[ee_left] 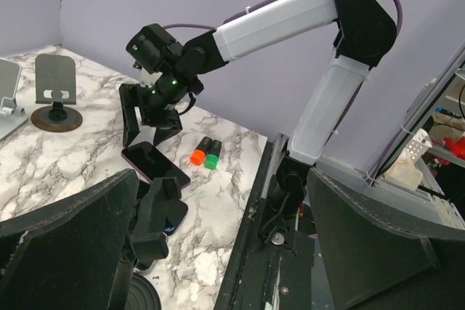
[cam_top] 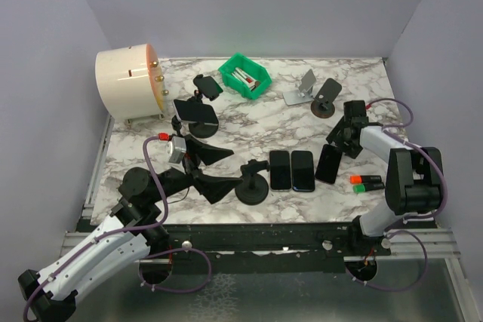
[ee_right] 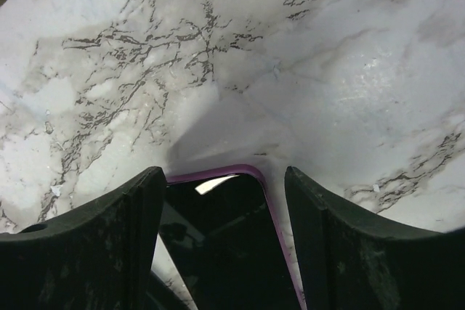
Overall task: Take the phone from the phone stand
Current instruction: Place the phone at the center of the board.
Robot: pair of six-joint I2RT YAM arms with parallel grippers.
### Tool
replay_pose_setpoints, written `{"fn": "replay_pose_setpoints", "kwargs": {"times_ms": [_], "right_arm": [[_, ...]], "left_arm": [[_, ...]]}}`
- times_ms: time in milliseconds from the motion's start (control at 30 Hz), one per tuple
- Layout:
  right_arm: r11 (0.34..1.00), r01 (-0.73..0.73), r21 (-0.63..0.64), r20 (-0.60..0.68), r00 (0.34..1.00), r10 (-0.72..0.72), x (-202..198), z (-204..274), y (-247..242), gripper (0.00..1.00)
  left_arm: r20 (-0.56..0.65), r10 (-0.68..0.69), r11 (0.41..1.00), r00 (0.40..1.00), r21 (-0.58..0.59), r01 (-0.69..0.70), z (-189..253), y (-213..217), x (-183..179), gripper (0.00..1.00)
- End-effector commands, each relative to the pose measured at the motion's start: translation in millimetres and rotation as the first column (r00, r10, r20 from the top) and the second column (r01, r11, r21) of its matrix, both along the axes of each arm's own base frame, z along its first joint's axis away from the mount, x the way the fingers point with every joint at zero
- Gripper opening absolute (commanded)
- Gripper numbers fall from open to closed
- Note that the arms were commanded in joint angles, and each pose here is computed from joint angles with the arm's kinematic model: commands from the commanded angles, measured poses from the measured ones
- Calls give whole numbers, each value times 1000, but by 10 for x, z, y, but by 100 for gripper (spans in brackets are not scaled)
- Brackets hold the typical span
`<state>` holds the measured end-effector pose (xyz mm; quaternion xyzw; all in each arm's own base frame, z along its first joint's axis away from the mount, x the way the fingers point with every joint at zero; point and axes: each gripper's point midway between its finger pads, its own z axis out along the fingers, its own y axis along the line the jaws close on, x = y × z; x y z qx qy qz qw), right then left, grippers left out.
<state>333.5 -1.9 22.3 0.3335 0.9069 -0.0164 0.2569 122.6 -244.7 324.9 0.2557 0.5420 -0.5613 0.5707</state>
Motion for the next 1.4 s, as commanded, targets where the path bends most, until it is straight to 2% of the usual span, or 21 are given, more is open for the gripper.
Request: {"fn": "replay_pose_setpoints", "kwargs": {"times_ms": [0,200,333,567,933,1367], "right_arm": [[999,-3,41,-32,999,4,1,-119,57,68],[997,-60,41,-41,997,61,-126,-135,86,55],[992,-113,55,-60,991,116,-284,-202,128,51],[976,-175,127,-30,983,180,-407,-274,284,50],[942,-271,197,23,962,272,-305,-217,508,48],[943,-283,178,-13,957,290,-444,-217,486,47]], "left_arm": [[14,-14,1000,1000,0,14,-5,-6,-19,99],[8,-17,1000,1000,2,17,-11,-13,-16,99],[4,-21,1000,1000,5,21,-22,-22,-16,99],[-15,-27,999,1000,21,27,-76,-58,8,99],[-21,-16,1000,1000,27,17,-108,-63,37,99],[-33,-20,999,999,37,21,-146,-86,53,99]]}}
